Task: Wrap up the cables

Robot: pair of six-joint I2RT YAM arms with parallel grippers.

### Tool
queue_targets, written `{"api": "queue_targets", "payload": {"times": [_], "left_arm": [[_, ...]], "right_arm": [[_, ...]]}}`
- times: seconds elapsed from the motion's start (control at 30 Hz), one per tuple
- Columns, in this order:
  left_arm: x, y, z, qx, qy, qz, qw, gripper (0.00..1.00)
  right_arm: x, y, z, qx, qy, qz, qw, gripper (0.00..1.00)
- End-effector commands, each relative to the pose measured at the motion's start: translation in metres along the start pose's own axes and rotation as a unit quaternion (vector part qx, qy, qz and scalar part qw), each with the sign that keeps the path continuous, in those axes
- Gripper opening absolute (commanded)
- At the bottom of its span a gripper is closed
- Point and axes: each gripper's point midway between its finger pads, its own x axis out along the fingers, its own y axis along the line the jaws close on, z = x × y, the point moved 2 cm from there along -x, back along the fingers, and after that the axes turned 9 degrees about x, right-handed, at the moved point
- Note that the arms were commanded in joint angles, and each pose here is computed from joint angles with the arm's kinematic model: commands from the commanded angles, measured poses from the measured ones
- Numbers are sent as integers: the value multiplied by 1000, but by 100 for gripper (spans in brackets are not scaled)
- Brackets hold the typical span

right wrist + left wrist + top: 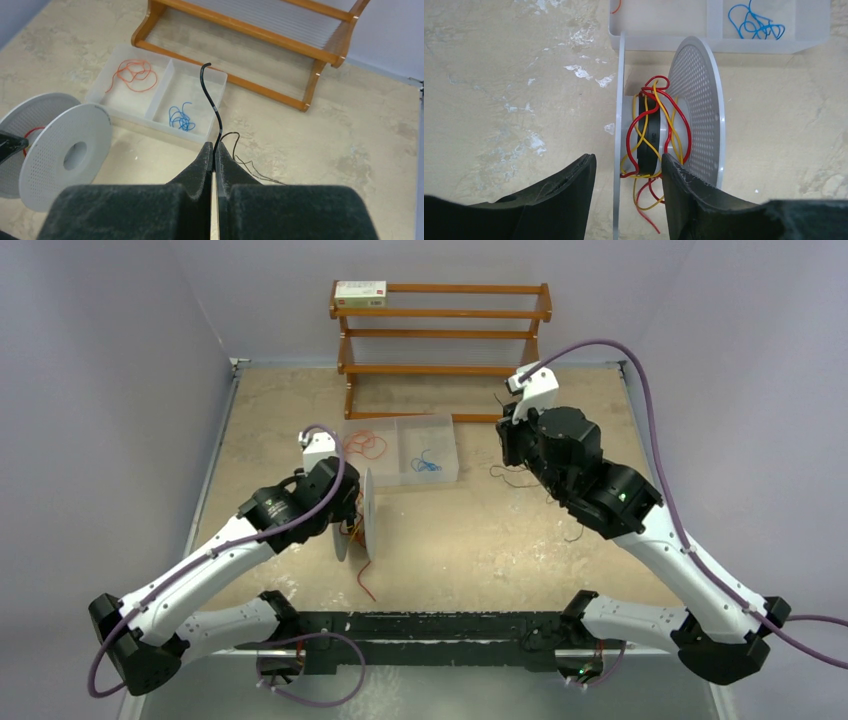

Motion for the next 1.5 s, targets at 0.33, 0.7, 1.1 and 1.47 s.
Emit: {"api": "queue_targets", "payload": {"times": [0.33,0.7,1.1,1.47], "left_arm": [[2,-11,14,68,-9,-22,997,12],[-8,-36,27,145,-8,-104,984,0],[-22,-101,38,244,-51,-302,920,0],[-13,-142,21,337,-70,-415,842,0]], "right_arm": [[2,11,-25,1,38,38,999,0],[-6,1,-29,-43,54,29,997,0],[-21,-6,-41,-244,25,108,963,0],[-16,18,-92,-358,45,236,902,0]]}}
